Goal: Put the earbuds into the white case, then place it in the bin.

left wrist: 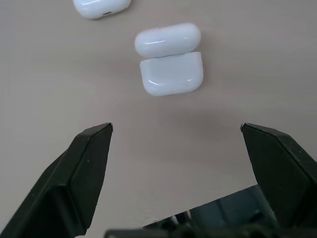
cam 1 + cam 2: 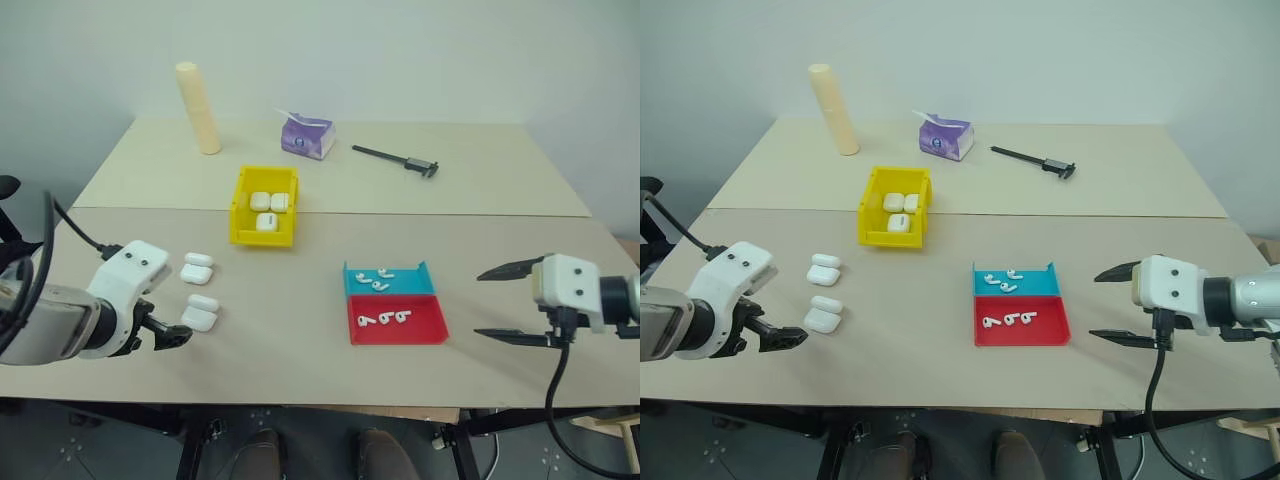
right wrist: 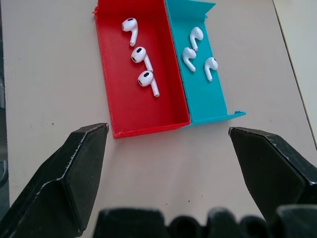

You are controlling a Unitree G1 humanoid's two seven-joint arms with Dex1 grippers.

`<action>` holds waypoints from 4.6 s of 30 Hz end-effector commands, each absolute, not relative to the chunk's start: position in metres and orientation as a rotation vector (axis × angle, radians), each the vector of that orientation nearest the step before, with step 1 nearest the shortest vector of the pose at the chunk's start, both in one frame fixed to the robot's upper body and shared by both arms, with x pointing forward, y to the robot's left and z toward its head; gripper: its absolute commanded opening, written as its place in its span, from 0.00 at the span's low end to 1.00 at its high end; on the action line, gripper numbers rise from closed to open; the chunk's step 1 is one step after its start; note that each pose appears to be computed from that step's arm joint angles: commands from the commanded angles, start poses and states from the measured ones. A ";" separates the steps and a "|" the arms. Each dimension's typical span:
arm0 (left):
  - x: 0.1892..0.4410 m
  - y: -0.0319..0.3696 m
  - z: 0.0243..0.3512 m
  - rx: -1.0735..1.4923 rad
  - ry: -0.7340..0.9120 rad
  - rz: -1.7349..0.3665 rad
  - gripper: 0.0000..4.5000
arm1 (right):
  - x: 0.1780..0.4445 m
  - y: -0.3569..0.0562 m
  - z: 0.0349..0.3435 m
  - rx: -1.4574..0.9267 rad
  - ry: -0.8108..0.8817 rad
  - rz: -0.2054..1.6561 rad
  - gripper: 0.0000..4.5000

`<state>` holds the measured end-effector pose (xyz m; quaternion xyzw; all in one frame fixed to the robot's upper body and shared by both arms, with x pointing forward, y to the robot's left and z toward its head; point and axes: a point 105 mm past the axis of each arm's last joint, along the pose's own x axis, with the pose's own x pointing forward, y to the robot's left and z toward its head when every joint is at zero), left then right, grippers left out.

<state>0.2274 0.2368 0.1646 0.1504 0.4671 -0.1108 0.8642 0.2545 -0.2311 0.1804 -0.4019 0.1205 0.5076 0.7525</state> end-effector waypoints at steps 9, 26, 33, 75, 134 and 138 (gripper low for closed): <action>0.251 0.249 0.148 0.304 1.070 -0.185 1.00 | 0.254 -0.231 0.187 -0.879 0.258 1.070 1.00; 0.293 0.234 0.129 0.386 1.144 -0.253 1.00 | 0.245 -0.236 0.184 -0.855 0.308 1.020 1.00; 0.296 0.233 0.122 0.374 1.168 -0.267 1.00 | 0.244 -0.238 0.181 -0.860 0.326 1.009 1.00; 0.305 0.215 0.149 0.453 0.973 -0.333 0.64 | 0.250 -0.239 0.175 -0.916 0.353 0.997 1.00; 0.241 0.137 0.123 0.277 -0.469 -0.978 0.64 | 0.293 -0.072 0.140 -1.390 0.485 1.388 0.59; 0.241 0.138 0.122 0.278 -0.449 -0.986 0.64 | 0.294 -0.071 0.133 -1.370 0.504 1.377 0.59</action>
